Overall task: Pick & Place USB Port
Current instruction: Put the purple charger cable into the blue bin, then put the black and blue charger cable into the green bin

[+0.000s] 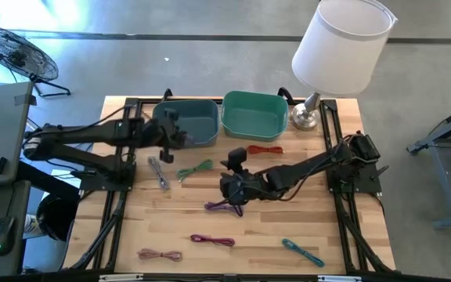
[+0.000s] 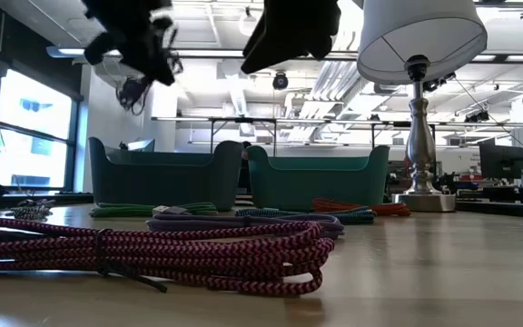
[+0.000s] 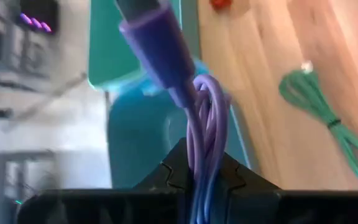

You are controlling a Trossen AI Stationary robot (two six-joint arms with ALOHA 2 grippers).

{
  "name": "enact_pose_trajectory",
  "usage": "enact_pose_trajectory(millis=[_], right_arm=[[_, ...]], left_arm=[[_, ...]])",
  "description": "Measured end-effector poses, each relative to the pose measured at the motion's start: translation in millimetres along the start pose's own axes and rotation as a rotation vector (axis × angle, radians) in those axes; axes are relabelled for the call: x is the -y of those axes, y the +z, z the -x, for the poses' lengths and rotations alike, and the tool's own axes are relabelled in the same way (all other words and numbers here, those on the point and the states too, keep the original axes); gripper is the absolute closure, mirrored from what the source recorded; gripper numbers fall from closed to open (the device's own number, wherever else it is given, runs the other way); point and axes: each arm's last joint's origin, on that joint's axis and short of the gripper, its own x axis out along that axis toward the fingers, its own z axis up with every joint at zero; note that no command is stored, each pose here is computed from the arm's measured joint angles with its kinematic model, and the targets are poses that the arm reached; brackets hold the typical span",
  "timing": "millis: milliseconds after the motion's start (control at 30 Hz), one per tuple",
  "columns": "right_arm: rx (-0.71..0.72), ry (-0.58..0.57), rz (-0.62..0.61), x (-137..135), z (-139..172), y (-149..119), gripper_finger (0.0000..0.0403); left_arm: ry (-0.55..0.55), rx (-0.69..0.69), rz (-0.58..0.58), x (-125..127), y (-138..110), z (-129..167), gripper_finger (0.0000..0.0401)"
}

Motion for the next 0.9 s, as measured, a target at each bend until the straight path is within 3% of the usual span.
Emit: enact_pose_trajectory(millis=[300, 500, 700, 900], right_arm=[[0.004, 0.008, 0.004, -2.3, 2.2, 0.7, 0.0199], [0.002, 0.018, 0.012, -4.6, 4.3, 0.5, 0.0199], [-0.016, 0.023, 0.022, -6.1, 5.0, -1.7, 0.0198], [-0.08, 0.032, 0.077, -11.2, 8.9, -9.0, 0.0198]], left_arm=[[-0.137, -0.16, 0.161, -20.0, -32.5, -52.3, 0.0277], [-0.193, -0.143, 0.114, -18.7, -30.1, -74.9, 0.0215], [-0.152, -0.008, 0.111, -35.8, -13.9, -67.0, 0.0196], [-0.332, 0.159, 0.124, -52.2, 3.0, -31.1, 0.0195]])
